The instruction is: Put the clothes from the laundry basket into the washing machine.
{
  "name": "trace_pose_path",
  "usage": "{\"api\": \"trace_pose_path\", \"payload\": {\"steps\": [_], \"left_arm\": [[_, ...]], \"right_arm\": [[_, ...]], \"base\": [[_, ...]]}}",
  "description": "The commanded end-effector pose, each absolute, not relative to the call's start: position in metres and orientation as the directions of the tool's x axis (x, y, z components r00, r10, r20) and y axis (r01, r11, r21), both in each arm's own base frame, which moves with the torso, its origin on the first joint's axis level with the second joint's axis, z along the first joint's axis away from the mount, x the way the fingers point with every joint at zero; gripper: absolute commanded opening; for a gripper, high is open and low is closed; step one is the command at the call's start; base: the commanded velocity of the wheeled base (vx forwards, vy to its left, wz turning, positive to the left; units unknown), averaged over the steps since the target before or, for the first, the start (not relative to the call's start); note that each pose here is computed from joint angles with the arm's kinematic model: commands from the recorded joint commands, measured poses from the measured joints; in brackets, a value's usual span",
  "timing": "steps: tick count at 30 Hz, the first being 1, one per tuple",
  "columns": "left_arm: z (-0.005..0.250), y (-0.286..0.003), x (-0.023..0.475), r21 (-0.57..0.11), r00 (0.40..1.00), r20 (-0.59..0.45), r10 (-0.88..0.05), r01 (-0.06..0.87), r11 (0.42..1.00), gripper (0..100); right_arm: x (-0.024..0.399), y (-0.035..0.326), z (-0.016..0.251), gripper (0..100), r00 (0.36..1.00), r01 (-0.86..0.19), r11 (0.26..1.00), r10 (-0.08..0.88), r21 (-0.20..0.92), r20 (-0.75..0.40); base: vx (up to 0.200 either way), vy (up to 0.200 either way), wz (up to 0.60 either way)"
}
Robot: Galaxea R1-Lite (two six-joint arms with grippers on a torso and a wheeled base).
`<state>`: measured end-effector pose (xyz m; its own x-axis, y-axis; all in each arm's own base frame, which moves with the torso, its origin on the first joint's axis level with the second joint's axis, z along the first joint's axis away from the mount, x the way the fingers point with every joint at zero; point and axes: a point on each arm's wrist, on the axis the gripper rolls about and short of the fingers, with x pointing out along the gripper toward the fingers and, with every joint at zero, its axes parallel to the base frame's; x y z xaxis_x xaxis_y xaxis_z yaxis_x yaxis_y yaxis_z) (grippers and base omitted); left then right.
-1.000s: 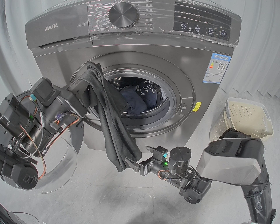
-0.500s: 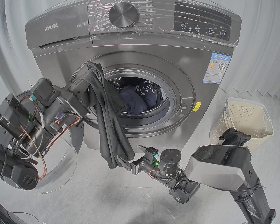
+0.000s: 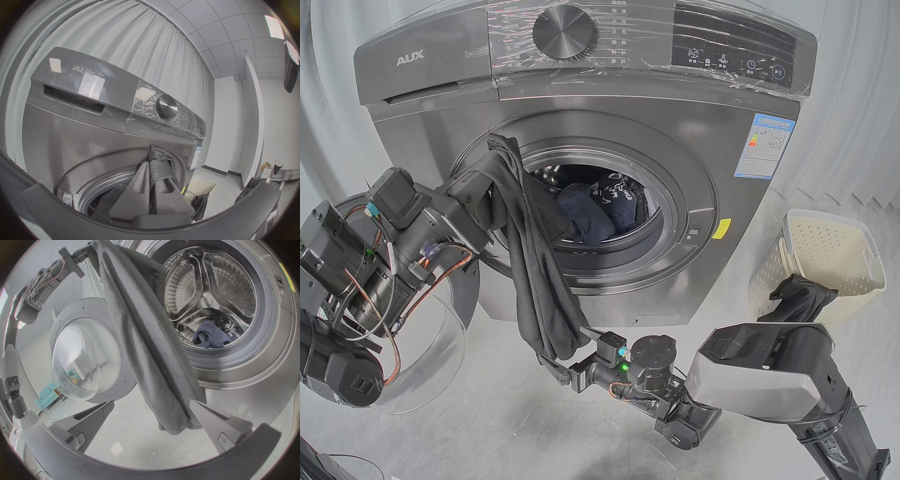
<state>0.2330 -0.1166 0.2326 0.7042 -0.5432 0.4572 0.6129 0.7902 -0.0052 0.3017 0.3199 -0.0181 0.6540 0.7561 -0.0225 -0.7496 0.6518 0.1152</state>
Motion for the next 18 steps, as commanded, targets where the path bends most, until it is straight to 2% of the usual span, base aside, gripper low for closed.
{"api": "trace_pose_path", "payload": {"steps": [1, 3, 4, 12, 18], "left_arm": [[0.233, -0.116, 0.233, -0.005, 0.705, 0.458, -0.542, 0.612, 0.791, 0], [0.233, -0.116, 0.233, -0.005, 0.704, 0.458, -0.543, 0.613, 0.79, 0], [0.233, -0.116, 0.233, -0.005, 0.704, 0.458, -0.543, 0.613, 0.79, 0], [0.232, -0.116, 0.234, -0.005, 0.705, 0.455, -0.544, 0.613, 0.79, 0], [0.232, -0.113, 0.235, -0.002, 0.708, 0.457, -0.538, 0.606, 0.795, 0]], "right_arm": [[0.312, 0.325, -0.024, 100, 0.661, -0.745, 0.657, 0.75, 0.115, 0.002], [0.315, 0.326, -0.024, 100, 0.666, -0.742, 0.66, 0.746, 0.117, 0.012], [0.318, 0.326, -0.023, 0, 0.67, -0.738, 0.664, 0.742, 0.12, 0.023], [0.318, 0.321, -0.015, 0, 0.678, -0.733, 0.669, 0.734, 0.127, 0.043], [0.307, 0.302, 0.011, 0, 0.688, -0.722, 0.68, 0.725, 0.127, 0.028]], "base": [[0.0, 0.0, 0.0], [0.0, 0.0, 0.0], [0.0, 0.0, 0.0], [0.0, 0.0, 0.0], [0.0, 0.0, 0.0]]}}
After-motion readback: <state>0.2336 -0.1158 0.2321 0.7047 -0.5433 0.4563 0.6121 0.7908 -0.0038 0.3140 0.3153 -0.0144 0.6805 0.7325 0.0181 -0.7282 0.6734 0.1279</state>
